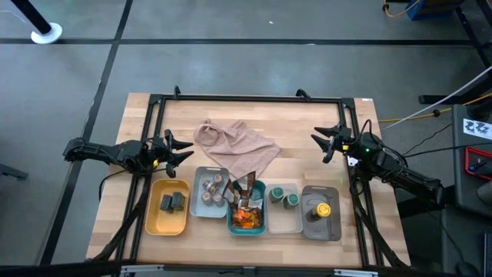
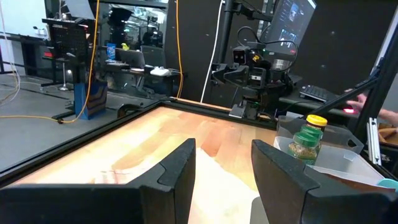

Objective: Sort spices by type
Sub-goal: Return to Home Position

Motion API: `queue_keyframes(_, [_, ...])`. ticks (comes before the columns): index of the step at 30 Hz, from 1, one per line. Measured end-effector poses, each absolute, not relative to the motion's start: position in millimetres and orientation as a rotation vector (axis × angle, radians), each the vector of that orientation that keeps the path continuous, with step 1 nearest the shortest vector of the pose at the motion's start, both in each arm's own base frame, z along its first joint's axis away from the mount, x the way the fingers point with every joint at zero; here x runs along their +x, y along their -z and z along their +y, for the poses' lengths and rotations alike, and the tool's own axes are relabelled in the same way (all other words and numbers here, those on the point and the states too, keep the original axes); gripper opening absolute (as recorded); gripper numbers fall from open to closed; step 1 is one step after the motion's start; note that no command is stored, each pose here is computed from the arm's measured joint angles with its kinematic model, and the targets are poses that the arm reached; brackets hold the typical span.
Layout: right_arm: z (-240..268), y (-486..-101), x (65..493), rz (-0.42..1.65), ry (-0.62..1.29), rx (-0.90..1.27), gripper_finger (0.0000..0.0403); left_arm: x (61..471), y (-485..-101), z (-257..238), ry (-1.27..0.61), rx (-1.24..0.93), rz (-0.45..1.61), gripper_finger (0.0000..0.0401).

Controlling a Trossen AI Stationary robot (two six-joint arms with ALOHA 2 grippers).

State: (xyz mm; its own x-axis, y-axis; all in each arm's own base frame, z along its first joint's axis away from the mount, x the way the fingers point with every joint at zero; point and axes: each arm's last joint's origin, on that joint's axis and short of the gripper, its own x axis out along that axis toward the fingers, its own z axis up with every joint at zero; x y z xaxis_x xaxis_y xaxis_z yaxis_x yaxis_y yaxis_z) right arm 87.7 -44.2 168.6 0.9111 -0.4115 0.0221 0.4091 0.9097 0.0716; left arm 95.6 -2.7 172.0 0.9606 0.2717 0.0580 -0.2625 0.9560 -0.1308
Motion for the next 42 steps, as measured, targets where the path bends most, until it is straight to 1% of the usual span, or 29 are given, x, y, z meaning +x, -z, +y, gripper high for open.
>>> queue_keyframes(42, [-44.2, -170.4, 87.7, -0.055, 0.422, 0.061, 0.0168, 95.6, -172.0, -2.8, -0.271, -0.123, -0.076, 0.0141])
